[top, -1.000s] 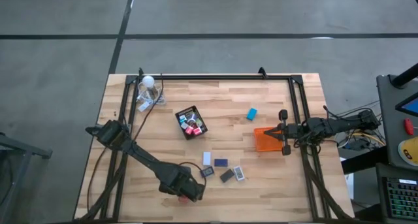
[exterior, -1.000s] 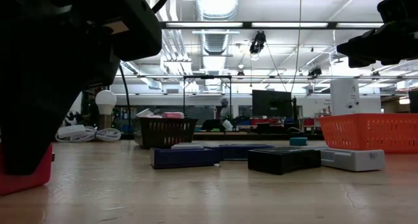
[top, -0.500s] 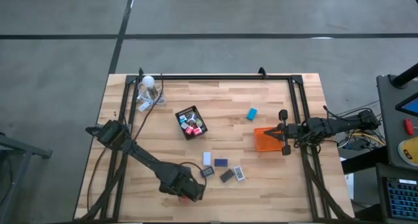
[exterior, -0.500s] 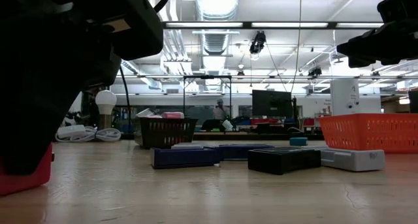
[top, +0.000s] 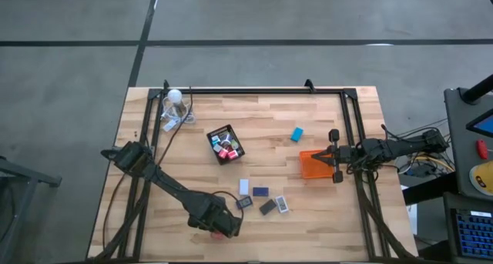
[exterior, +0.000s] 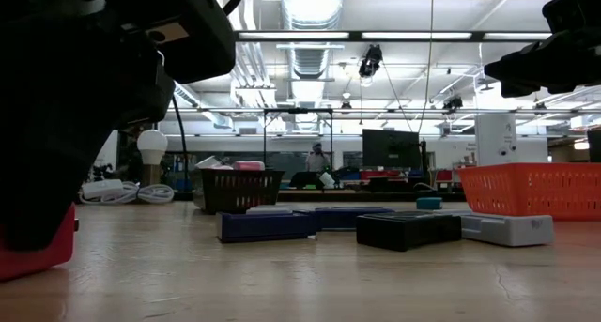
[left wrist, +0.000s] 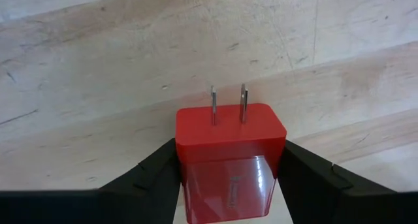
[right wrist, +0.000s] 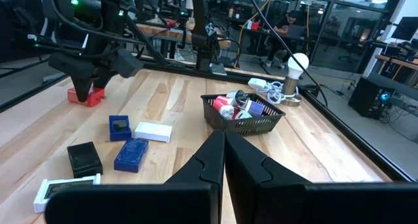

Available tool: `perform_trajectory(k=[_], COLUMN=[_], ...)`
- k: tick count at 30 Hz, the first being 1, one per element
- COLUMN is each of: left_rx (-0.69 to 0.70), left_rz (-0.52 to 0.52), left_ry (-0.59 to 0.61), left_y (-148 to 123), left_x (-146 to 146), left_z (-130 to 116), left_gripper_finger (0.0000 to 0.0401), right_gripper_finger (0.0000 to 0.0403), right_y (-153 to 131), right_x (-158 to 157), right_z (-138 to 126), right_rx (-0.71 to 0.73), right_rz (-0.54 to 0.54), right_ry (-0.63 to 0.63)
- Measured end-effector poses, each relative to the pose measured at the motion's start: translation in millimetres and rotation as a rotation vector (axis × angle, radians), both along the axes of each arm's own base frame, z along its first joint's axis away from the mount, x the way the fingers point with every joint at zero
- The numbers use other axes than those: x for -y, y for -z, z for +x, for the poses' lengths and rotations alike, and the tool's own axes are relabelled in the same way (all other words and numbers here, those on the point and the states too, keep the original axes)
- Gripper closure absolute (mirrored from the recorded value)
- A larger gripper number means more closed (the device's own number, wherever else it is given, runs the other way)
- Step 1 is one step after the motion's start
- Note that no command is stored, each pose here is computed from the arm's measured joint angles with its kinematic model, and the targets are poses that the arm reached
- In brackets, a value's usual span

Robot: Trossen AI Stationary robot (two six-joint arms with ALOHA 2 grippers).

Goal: Pick & Place Office items
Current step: Put the red charger adapter in the black bin

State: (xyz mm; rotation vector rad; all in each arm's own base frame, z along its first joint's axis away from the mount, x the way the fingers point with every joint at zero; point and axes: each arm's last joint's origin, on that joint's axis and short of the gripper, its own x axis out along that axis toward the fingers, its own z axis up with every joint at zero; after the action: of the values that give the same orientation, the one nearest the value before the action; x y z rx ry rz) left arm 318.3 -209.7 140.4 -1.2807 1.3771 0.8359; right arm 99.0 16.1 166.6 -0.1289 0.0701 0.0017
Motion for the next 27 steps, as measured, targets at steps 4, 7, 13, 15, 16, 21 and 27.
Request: perform_trajectory(k=[4,7,13,15,16,21,27], left_rx=[0.013,0.039,0.082,0.09,0.092,0.152,0.299], left_rz=[-0.002,-0.006,0.013,0.036,0.058,0.253,0.485], left_ry=[-0.001,0.0,-0.008,-0.004,-0.003,-0.021,-0.005], left_y=[-5.8,-14.2,-27.4,-32.4,-35.2,-56.8,-85.7], left_x=[-0.9,-1.6,-4.0,-5.8,-7.6,-25.2,-55.8], left_z=[-1.2,-1.7,-3.3,-4.9,-6.4,-11.6,-12.0], left_gripper_finger=[0.0185,0.0185,0.0185,0.0184,0.0184,0.0184,0.0183], right_gripper_finger=[0.0394,0.0394,0.0394,0.0394,0.0394,0.0394,0.0394], right_y=[0.0,0.0,0.0,0.0,0.0,0.0,0.0], right_x=[0.0,0.0,0.0,0.0,0.0,0.0,0.0], right_z=[0.0,0.0,0.0,0.1,0.0,0.0,0.0], right_rx=[0.0,0.0,0.0,0.0,0.0,0.0,0.0], right_rz=[0.0,0.0,0.0,0.0,0.0,0.0,0.0], right_ry=[0.0,0.0,0.0,0.0,0.0,0.0,0.0])
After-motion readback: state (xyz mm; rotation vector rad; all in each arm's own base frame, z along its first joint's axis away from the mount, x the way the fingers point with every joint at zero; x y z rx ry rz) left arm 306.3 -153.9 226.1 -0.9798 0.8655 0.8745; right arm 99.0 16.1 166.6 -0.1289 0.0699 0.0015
